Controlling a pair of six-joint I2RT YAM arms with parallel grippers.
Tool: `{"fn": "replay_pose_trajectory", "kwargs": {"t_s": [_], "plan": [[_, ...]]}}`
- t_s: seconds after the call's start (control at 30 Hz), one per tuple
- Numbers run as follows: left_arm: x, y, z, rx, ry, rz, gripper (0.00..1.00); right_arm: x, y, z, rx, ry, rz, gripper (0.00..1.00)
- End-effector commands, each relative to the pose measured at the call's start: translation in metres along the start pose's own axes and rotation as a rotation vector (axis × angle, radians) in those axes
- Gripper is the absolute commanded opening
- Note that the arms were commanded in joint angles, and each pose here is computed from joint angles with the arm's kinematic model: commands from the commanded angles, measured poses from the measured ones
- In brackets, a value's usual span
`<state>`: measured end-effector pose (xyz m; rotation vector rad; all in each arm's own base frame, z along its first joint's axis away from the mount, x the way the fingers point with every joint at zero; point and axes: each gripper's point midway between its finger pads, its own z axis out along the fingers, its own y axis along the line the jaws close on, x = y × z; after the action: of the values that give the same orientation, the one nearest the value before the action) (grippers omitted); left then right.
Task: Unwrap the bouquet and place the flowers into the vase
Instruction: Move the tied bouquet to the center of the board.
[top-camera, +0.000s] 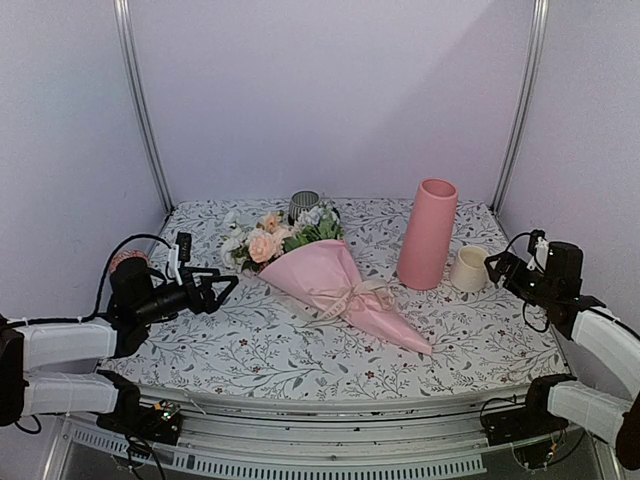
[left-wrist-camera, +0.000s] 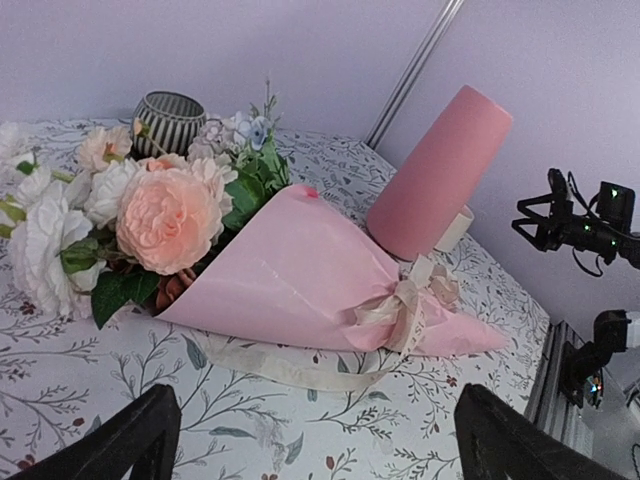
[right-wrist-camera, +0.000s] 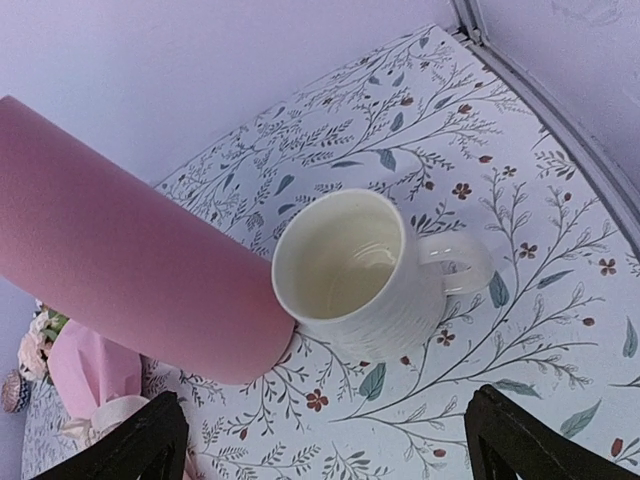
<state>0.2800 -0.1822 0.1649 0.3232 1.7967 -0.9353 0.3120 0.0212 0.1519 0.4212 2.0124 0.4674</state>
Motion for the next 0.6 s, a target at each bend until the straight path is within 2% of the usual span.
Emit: {"fn": "replay_pose_trajectory", "kwargs": {"t_s": [0.0, 0.13, 0.57], "plan": [[-0.007, -0.015, -0.003, 0.042, -0.045, 0.087, 0.98, 0.016, 0.036, -0.002, -0.201, 0.111, -0.036, 0.99], [-0.007, -0.019, -0.002, 0.052, -0.049, 0.106, 0.98, 0.042, 0.071, -0.004, -0.367, 0.213, -0.077, 0.99], [-0.004, -0.023, 0.002, 0.066, -0.034, 0.125, 0.98, 0.121, 0.127, 0.0, -0.476, 0.373, -0.199, 0.99]]}}
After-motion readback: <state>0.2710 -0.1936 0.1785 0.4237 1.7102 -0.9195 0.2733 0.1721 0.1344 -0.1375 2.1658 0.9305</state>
